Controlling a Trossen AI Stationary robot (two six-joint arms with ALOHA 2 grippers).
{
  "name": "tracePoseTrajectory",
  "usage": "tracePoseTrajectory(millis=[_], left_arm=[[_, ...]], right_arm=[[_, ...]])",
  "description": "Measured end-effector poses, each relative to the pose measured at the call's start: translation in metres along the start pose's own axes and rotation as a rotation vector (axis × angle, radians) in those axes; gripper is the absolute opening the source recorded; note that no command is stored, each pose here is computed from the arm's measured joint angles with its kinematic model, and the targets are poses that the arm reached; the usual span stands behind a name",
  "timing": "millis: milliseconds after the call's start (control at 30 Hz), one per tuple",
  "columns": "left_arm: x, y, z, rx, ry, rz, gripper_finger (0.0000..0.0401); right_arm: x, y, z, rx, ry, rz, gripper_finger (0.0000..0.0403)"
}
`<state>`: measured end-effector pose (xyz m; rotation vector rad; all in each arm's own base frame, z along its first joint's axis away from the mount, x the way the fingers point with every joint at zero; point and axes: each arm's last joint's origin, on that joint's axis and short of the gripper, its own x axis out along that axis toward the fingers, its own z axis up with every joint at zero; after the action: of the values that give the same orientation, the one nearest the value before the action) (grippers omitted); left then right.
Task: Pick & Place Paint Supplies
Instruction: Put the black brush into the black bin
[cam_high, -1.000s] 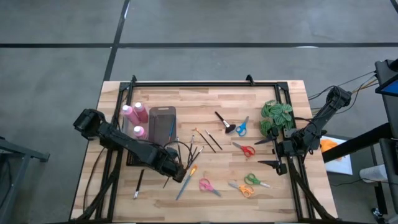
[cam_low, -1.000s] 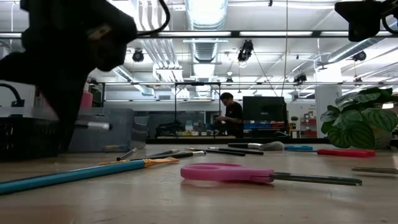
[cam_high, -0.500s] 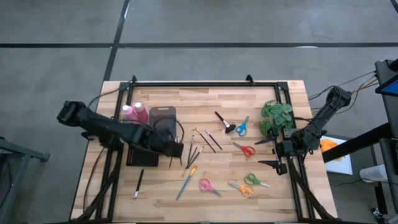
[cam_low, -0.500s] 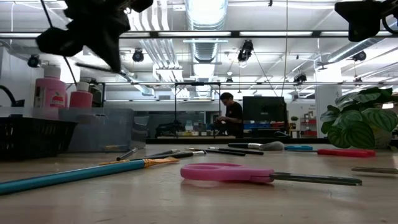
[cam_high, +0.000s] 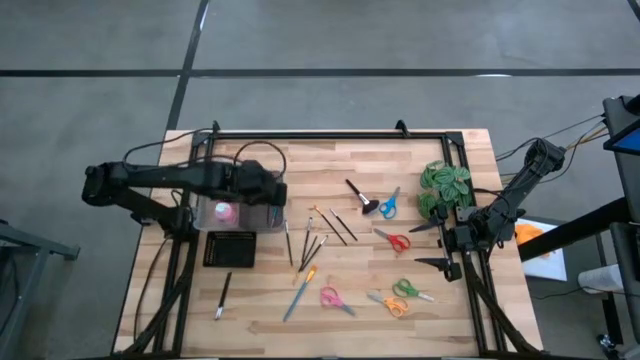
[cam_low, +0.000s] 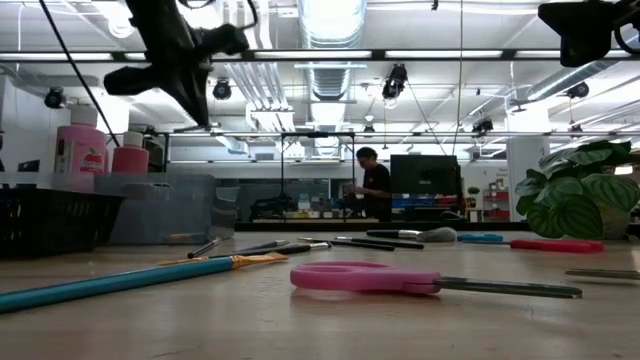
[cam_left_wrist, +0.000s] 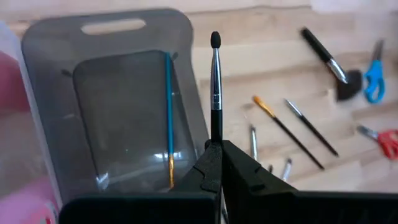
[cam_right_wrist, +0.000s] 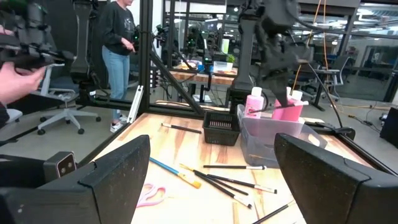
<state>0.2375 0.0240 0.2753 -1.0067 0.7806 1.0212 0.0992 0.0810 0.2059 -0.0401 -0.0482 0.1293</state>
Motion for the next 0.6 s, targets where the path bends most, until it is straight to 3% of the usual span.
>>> tracePoseTrajectory(millis=[600], left_arm=[[0.048,0.024,-0.014,-0.067,0.073,0.081,0.0003]], right_arm=[[0.0,0.0,0.0,0.0,0.0,0.0,0.0341]])
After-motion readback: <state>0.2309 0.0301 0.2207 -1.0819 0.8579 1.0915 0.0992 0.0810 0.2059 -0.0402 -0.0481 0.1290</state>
